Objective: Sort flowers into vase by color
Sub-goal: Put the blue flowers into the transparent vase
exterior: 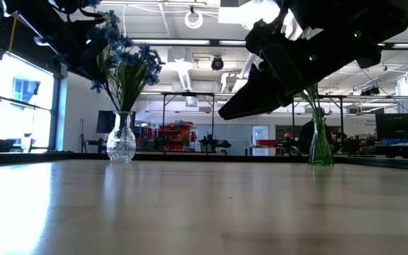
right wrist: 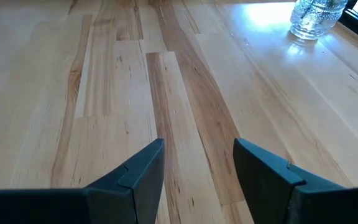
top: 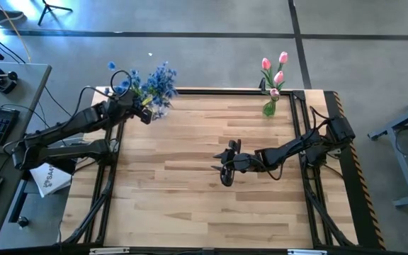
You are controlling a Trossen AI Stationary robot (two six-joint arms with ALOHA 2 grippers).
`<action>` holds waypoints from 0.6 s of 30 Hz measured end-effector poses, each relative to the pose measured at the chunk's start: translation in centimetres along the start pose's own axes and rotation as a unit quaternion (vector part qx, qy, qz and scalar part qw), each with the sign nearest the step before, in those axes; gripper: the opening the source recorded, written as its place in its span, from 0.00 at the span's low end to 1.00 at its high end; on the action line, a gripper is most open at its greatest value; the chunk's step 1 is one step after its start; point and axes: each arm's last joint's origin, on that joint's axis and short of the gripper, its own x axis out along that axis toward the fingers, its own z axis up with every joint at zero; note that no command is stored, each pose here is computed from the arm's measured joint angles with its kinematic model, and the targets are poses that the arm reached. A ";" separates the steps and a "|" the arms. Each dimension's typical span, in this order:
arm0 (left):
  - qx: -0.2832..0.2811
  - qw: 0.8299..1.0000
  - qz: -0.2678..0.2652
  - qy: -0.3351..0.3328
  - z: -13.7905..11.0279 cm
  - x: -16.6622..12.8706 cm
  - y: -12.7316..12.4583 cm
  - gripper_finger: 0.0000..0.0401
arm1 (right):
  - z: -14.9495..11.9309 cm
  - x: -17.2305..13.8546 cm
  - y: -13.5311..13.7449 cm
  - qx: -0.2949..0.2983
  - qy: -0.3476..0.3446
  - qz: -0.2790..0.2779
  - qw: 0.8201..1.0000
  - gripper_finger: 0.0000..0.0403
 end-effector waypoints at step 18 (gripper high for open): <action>-0.004 1.000 -0.008 -0.003 0.4 1.1 -0.7 0.01 | 0.0 0.0 0.0 0.010 0.000 0.000 1.000 0.47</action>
